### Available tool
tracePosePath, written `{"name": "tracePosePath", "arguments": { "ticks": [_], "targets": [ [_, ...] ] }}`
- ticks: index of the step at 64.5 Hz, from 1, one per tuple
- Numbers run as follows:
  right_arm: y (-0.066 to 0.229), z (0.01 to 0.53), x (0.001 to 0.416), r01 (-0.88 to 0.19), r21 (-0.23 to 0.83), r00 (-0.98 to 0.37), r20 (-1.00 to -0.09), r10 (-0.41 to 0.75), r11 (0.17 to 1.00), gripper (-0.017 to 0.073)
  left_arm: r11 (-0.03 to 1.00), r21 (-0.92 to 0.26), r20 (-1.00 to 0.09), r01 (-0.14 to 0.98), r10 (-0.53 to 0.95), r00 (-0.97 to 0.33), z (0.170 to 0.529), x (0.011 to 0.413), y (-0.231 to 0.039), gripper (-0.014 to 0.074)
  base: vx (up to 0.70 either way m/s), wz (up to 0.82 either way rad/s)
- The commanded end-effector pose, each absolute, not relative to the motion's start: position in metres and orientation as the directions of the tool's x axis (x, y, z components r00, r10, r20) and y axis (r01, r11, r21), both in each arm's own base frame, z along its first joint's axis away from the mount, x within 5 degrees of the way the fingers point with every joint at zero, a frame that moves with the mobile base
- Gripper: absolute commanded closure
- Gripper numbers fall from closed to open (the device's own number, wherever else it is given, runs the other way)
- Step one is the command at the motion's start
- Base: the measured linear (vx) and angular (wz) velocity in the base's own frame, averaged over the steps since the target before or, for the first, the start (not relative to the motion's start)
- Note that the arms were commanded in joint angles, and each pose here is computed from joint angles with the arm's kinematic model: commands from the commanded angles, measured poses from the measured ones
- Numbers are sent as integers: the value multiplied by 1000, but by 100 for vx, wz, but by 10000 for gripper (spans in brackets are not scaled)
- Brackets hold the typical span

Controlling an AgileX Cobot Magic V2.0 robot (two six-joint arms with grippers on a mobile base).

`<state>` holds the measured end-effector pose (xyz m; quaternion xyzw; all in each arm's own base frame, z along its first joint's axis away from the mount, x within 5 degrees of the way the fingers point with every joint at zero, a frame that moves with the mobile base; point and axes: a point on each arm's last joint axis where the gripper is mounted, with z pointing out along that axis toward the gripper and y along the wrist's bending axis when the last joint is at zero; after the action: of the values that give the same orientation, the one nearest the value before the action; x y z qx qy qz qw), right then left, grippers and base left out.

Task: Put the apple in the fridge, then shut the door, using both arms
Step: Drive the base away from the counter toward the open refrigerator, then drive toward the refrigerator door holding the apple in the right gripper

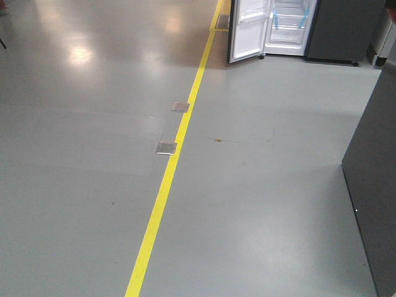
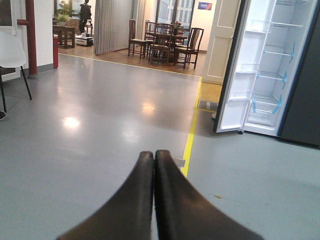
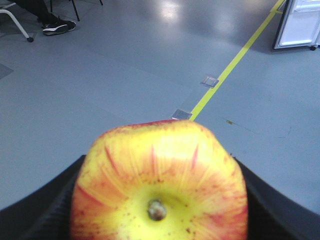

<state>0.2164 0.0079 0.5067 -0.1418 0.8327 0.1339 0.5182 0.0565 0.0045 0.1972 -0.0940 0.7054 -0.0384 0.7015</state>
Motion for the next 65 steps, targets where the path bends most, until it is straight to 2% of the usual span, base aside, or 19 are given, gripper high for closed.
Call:
{"name": "tracePosePath", "arguments": {
  "ticks": [1, 65],
  "targets": [
    [9, 525, 208, -367, 57, -319, -945, -68, 928, 547, 980, -190, -981, -60, -187, 59, 195, 57, 4, 600, 18, 6],
    [9, 525, 208, -367, 57, -319, -945, -68, 928, 547, 980, -190, -981, -60, -187, 59, 195, 57, 4, 600, 22, -6]
  ]
}}
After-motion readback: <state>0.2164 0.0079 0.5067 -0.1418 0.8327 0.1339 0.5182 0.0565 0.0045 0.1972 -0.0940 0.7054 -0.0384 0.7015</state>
